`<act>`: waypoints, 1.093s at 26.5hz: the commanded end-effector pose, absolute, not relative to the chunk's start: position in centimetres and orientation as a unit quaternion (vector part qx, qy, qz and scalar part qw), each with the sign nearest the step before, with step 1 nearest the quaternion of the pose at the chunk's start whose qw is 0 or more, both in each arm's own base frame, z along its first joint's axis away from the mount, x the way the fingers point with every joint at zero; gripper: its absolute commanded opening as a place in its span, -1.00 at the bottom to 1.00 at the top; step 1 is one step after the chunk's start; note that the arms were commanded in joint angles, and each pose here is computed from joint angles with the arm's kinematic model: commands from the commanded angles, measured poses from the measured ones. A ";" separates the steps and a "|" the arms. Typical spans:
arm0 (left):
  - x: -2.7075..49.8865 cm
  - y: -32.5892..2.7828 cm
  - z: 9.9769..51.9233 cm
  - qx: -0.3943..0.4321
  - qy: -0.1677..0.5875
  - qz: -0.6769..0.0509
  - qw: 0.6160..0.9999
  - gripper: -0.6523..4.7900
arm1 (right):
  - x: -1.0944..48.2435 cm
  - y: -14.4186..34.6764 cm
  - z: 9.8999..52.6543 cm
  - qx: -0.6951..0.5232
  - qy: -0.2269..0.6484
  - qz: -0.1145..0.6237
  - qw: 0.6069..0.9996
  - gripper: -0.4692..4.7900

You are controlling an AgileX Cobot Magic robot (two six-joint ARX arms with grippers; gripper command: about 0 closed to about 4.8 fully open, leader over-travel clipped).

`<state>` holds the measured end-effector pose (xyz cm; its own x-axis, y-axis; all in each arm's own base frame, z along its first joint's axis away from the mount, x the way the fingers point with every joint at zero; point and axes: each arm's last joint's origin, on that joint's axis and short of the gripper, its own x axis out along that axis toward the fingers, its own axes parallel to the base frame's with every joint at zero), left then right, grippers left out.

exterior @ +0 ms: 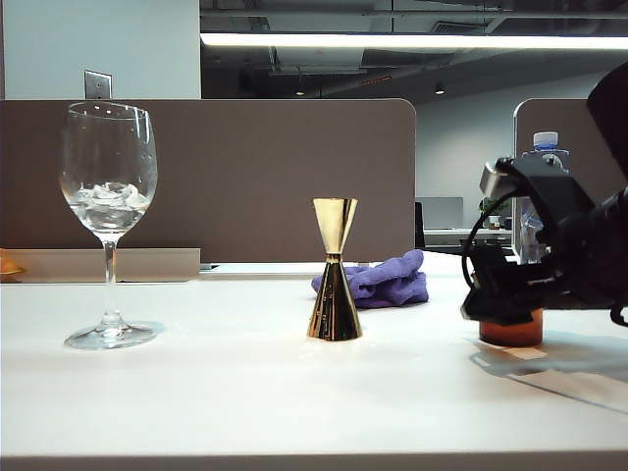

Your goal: Pick up the small amber measuring cup and pour the water in it into the jigger, then pick up the jigger and pour the water in it into the wine glass.

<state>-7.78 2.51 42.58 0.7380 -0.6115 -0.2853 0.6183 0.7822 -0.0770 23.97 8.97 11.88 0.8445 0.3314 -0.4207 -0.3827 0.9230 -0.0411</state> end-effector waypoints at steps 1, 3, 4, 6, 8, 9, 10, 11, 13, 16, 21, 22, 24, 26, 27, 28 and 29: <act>-7.8 2.5 42.6 0.010 0.150 -0.330 0.932 -0.77 | 23.5 8.6 12.5 -0.066 0.197 0.151 0.966 0.86; -7.8 2.5 42.6 0.010 0.150 -0.330 0.932 -0.77 | 23.0 8.3 12.7 -0.069 0.202 0.145 0.966 0.86; -7.8 2.5 42.6 0.010 0.150 -0.330 0.932 -0.77 | 22.4 8.1 13.2 -0.068 0.199 0.145 0.967 0.86; -7.8 2.5 42.6 0.010 0.150 -0.330 0.932 -0.77 | 21.6 7.8 14.2 -0.067 0.192 0.144 0.968 0.86; -7.8 2.5 42.6 0.010 0.150 -0.330 0.932 -0.77 | 21.0 7.6 15.5 -0.065 0.182 0.144 0.970 0.86; -7.8 2.5 42.6 0.010 0.150 -0.330 0.932 -0.77 | 20.5 7.4 16.5 -0.062 0.169 0.145 0.973 0.86; -7.8 2.5 42.6 0.010 0.150 -0.330 0.932 -0.77 | 20.0 7.3 17.4 -0.059 0.160 0.147 0.974 0.86; -7.8 2.5 42.6 0.010 0.150 -0.330 0.932 -0.77 | 19.7 7.2 17.8 -0.058 0.157 0.147 0.975 0.86; -7.8 2.5 42.6 0.010 0.150 -0.330 0.932 -0.77 | 19.0 7.1 18.5 -0.057 0.150 0.152 0.975 0.86; -7.8 2.5 42.6 0.010 0.150 -0.330 0.932 -0.77 | 18.7 7.5 18.9 -0.054 0.144 0.182 0.971 0.86; -7.8 2.5 42.6 0.010 0.150 -0.330 0.932 -0.77 | 18.9 9.2 19.4 -0.061 0.140 0.228 0.962 0.86; -7.8 2.5 42.6 0.010 0.150 -0.330 0.932 -0.77 | 19.2 9.6 19.5 -0.062 0.142 0.233 0.960 0.86; -7.8 2.5 42.6 0.010 0.150 -0.330 0.932 -0.77 | 19.8 10.4 19.7 -0.063 0.148 0.249 0.955 0.86; -7.8 2.5 42.6 0.010 0.150 -0.330 0.932 -0.77 | 20.5 11.4 19.8 -0.066 0.154 0.262 0.950 0.86; -7.8 2.5 42.6 0.010 0.150 -0.330 0.932 -0.77 | 20.7 11.8 19.8 -0.067 0.156 0.267 0.948 0.85; -7.8 2.5 42.6 0.010 0.150 -0.330 0.932 -0.77 | 21.1 12.7 19.8 -0.071 0.160 0.279 0.944 0.85; -7.8 2.5 42.6 0.010 0.150 -0.330 0.932 -0.77 | 21.3 13.1 19.8 -0.072 0.163 0.285 0.942 0.85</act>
<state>-7.79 2.51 42.58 0.7381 -0.6115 -0.2850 0.6183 0.7821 -0.0769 21.09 12.65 19.53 0.7897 0.4965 -0.3603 -0.5455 0.8370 -0.0424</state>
